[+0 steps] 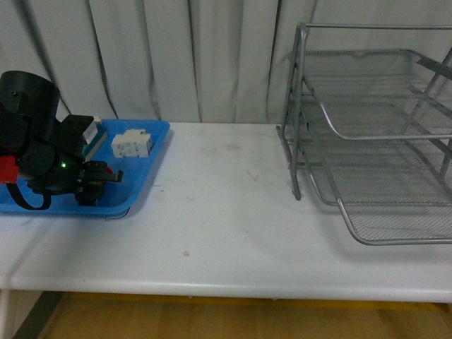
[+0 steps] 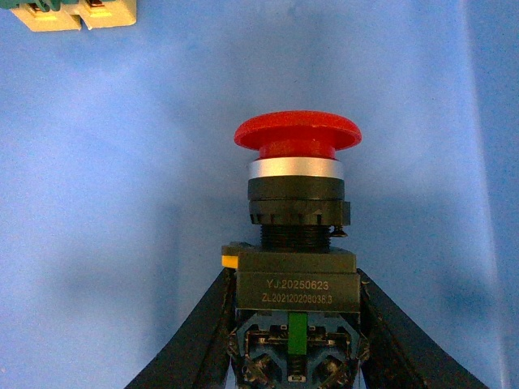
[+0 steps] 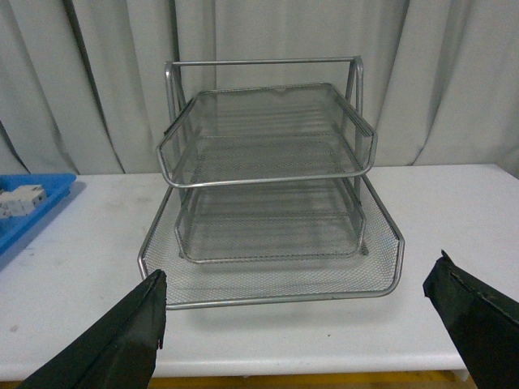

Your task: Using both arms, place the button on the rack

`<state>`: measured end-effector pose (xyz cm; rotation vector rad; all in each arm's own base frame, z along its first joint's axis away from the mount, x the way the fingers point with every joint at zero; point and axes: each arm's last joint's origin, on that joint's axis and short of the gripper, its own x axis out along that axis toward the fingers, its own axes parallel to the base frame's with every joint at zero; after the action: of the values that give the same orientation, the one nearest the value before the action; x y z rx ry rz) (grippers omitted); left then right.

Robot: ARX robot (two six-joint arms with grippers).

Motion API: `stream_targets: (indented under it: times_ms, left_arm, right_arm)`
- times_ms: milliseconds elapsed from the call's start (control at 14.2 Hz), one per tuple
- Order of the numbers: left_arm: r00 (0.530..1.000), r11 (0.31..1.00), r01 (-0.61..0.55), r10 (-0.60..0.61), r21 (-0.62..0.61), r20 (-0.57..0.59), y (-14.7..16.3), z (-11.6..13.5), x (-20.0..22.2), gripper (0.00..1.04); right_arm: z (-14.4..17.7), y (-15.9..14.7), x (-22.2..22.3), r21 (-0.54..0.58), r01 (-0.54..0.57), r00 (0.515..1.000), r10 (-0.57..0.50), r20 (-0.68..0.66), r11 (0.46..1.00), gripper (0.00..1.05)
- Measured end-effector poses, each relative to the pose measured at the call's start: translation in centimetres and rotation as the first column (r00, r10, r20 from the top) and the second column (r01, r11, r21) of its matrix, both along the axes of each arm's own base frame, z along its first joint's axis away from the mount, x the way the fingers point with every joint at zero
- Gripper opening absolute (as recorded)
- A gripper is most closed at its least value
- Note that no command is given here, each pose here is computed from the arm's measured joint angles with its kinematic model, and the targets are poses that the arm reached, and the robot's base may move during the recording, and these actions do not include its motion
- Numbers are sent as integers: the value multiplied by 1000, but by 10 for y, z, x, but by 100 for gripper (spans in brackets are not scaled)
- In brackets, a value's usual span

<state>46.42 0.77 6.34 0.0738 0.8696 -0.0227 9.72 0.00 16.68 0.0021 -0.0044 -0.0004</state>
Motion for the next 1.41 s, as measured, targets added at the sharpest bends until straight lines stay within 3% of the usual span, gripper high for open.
stream_targets:
  times_ms: [71, 141, 282, 423, 776, 1411]
  left_arm:
    - [1000, 1000, 0, 0, 0, -2, 0, 3, -4, 37]
    - [998, 998, 0, 4, -56, 70, 1, 44, -20, 36]
    - [982, 996, 15, 3, -92, 190, 0, 95, -45, 36]
    - [970, 996, 26, -4, -90, 245, -3, 126, -90, 36]
    - [957, 994, 67, -40, -86, 288, -26, 138, -183, 36]
    - [958, 988, 28, 18, -154, 285, -29, 121, -204, 36]
  right_arm:
    - [0, 0, 0, 0, 0, 1000, 0, 0, 1000, 98]
    - [0, 0, 0, 0, 0, 1000, 0, 0, 1000, 98]
    - [0, 0, 0, 0, 0, 1000, 0, 0, 1000, 98]
    - [0, 0, 0, 0, 0, 1000, 0, 0, 1000, 98]
    - [0, 0, 0, 0, 0, 1000, 0, 0, 1000, 98]
    - [0, 0, 0, 0, -1, 1000, 1, 1, 1000, 98]
